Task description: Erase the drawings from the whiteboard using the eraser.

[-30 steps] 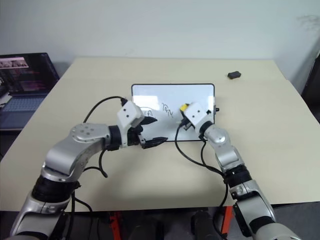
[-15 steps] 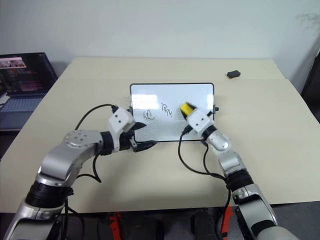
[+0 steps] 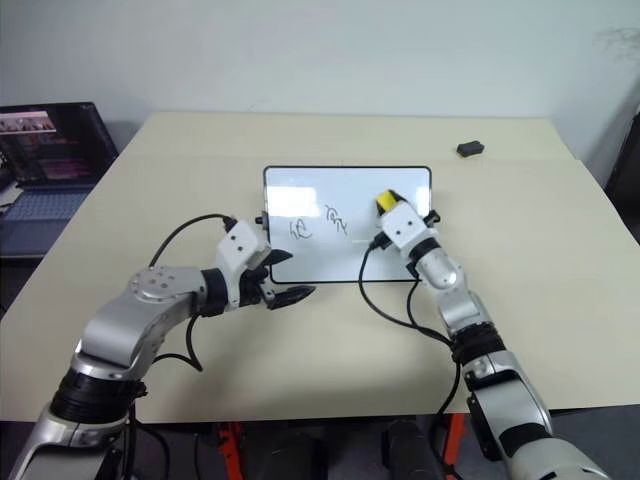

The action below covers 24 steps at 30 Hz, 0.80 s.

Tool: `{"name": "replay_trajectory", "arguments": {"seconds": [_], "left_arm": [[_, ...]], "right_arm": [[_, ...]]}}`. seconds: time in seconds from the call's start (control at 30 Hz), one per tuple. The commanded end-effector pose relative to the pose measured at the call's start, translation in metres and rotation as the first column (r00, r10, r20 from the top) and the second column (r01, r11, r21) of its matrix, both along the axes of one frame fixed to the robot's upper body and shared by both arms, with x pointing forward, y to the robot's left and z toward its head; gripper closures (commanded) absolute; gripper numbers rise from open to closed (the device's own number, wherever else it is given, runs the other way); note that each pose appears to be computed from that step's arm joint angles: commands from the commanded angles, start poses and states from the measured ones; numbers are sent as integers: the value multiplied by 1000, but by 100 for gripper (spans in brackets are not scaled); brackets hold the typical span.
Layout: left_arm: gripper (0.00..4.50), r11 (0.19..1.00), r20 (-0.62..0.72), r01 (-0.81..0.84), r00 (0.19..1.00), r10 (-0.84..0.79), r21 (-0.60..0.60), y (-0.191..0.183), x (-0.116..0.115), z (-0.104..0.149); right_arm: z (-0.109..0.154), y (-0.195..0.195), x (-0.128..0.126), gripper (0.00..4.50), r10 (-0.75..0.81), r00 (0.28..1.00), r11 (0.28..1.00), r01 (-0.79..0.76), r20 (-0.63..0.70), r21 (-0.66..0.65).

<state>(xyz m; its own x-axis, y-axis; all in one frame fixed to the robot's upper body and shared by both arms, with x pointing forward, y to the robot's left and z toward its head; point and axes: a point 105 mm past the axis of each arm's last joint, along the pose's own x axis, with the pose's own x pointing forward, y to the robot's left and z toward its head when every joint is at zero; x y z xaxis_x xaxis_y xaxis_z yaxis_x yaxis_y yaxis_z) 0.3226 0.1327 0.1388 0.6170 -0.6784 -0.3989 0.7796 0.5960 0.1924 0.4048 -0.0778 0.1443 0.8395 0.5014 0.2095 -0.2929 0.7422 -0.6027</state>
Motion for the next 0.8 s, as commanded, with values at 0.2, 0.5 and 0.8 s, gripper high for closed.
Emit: {"name": "replay_trajectory", "arguments": {"seconds": [0.2, 0.5, 0.8], "left_arm": [[0, 999, 75, 28, 997, -27, -22, -8, -1, 21], [0, 999, 76, 30, 997, -28, -23, -9, -1, 21], [0, 996, 87, -10, 996, 18, -91, -5, -5, 26]], "right_arm": [[-82, 2, -22, 352, 38, 965, 981, -85, -261, -173], [11, 2, -24, 352, 122, 991, 992, -124, 59, 33], [37, -9, -43, 352, 171, 985, 967, -166, -14, 193]]}}
